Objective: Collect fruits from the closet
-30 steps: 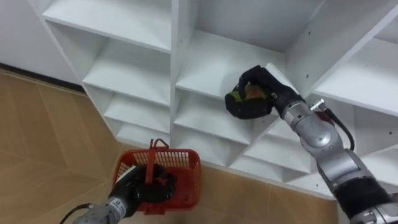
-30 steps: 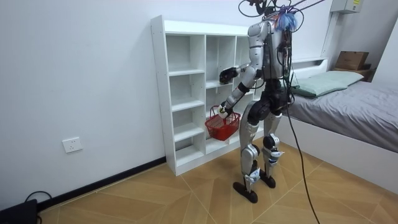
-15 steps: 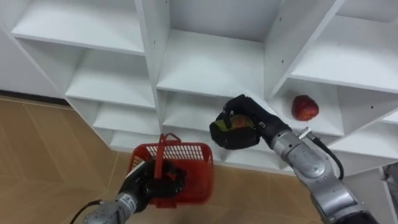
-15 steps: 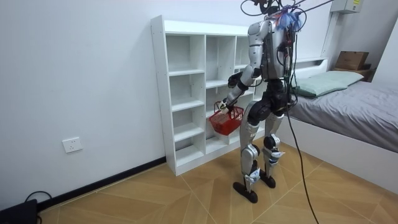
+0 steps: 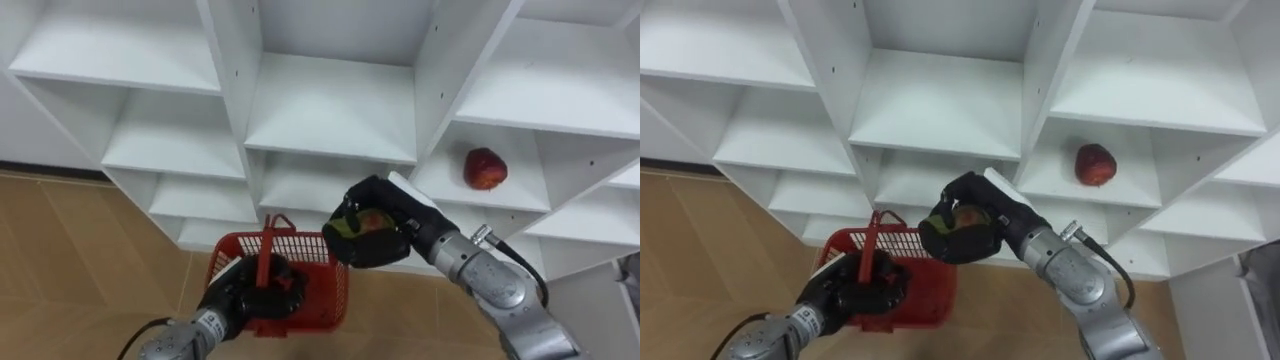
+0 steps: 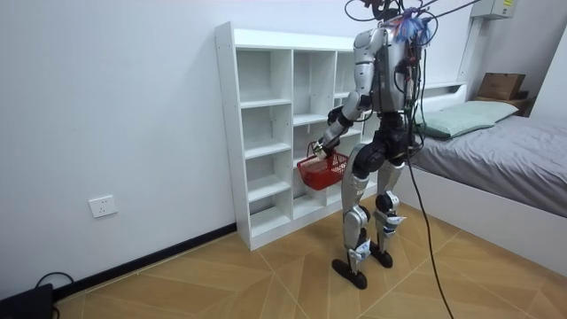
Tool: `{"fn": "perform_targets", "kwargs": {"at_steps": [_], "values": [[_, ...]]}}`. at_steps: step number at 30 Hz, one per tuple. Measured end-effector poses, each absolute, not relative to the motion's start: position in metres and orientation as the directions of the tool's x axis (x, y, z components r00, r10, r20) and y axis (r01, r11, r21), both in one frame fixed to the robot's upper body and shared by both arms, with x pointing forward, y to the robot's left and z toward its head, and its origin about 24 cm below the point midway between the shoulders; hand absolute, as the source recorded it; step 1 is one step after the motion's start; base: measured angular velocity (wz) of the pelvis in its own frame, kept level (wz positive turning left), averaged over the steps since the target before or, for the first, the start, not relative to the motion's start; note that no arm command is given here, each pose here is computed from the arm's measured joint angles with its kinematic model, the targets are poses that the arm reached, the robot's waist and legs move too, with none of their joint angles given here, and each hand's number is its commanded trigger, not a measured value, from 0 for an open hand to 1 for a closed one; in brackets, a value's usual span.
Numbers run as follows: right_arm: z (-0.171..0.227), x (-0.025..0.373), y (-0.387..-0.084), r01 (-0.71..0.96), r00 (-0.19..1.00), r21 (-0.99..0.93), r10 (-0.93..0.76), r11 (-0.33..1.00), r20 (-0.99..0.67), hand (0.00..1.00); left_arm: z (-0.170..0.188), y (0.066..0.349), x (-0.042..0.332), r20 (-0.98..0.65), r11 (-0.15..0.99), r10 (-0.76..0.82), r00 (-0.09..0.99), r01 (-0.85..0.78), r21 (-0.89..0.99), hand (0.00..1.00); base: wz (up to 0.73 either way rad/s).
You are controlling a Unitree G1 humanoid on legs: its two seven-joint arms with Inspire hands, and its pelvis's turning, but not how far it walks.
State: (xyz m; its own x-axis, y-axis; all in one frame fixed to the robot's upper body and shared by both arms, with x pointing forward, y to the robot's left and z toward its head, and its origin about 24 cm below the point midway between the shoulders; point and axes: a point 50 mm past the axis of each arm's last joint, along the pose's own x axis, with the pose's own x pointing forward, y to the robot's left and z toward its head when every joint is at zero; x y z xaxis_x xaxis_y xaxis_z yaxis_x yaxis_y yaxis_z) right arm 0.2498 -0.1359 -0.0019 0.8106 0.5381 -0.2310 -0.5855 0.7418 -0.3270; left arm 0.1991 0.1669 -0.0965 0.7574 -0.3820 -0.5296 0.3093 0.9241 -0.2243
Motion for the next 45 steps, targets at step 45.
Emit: {"fn": "perform_targets", "kwargs": {"at_steps": [45], "values": [[-0.055, 0.242, -0.146, -0.502, 0.828, -0.205, 0.399, 0.84, -0.394, 1.0, -0.073, 0.129, 0.209, -0.384, 0.8, -0.6, 0.702, 0.534, -0.273, 1.0, -0.04]]}}
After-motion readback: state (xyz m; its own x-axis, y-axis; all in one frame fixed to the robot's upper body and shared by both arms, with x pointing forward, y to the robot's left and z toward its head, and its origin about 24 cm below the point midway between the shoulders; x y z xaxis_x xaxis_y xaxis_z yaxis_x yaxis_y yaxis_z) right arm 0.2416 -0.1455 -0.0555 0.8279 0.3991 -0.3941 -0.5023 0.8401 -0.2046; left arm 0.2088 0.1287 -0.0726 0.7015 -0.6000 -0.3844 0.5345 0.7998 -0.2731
